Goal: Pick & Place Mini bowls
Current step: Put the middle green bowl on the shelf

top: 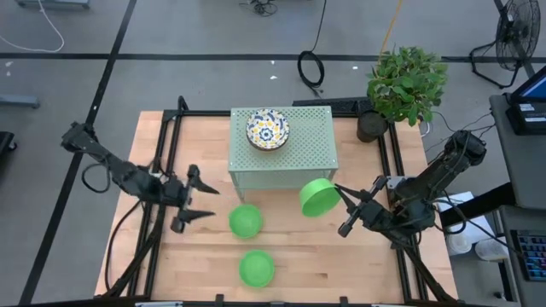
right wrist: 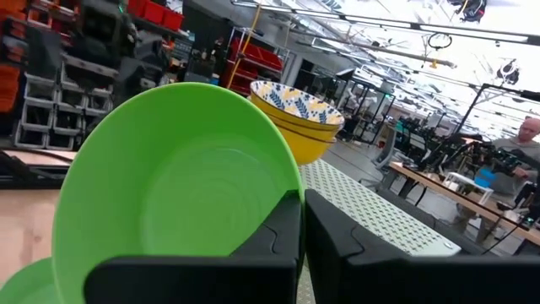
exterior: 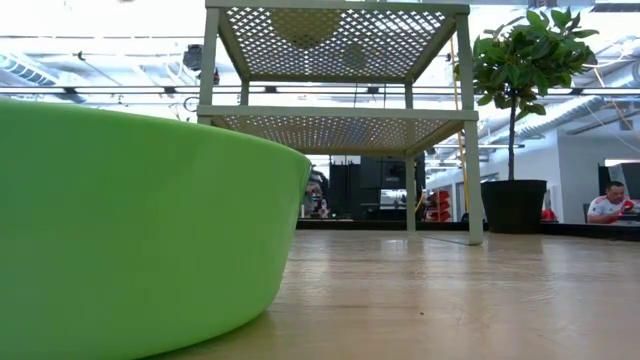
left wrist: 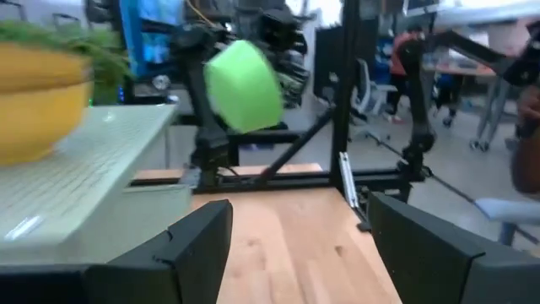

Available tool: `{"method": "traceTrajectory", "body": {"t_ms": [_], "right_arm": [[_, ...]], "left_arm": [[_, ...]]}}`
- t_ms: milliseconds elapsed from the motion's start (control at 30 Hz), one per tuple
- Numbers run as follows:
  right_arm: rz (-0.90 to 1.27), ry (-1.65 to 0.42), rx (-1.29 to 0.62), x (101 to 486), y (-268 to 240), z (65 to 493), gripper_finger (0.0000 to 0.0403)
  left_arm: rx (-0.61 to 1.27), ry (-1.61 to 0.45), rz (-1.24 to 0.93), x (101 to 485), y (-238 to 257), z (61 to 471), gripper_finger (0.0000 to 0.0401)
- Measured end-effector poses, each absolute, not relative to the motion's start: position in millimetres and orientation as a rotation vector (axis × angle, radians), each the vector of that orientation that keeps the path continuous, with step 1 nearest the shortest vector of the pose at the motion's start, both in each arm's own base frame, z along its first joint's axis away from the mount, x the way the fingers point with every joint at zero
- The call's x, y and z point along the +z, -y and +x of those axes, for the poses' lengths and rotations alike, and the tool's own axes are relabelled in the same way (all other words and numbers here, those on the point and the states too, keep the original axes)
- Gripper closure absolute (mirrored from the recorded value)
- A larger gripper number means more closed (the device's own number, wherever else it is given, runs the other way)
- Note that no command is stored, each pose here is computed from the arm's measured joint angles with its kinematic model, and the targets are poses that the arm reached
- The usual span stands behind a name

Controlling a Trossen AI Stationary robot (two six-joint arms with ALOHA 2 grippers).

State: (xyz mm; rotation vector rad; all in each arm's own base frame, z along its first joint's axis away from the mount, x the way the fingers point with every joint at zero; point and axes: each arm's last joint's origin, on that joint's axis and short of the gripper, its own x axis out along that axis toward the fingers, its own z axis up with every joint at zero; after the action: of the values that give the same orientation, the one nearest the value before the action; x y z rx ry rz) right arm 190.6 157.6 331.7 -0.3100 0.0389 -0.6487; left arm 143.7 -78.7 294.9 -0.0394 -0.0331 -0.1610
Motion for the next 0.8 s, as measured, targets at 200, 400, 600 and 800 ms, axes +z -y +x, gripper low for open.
{"method": "traceTrajectory", "body": {"t_ms": [200,400,600,800], "right_arm": [[-0.300,-0.032,-0.650,335,-155,189,0.0403],[-0.268,0.018,-0.657,355,-139,183,0.0403],[-0.235,0.021,-0.783,406,-108,176,0.0403],[-0.226,-0.002,-0.887,455,-85,176,0.0403]], "left_arm": [[-0.169,0.117,-0.168,248,53,116,0.0128],[-0.221,0.162,-0.169,199,44,103,0.0127],[-0.186,0.110,-0.184,182,42,102,0.0127],[-0.184,0.110,-0.184,183,42,102,0.0128]]}}
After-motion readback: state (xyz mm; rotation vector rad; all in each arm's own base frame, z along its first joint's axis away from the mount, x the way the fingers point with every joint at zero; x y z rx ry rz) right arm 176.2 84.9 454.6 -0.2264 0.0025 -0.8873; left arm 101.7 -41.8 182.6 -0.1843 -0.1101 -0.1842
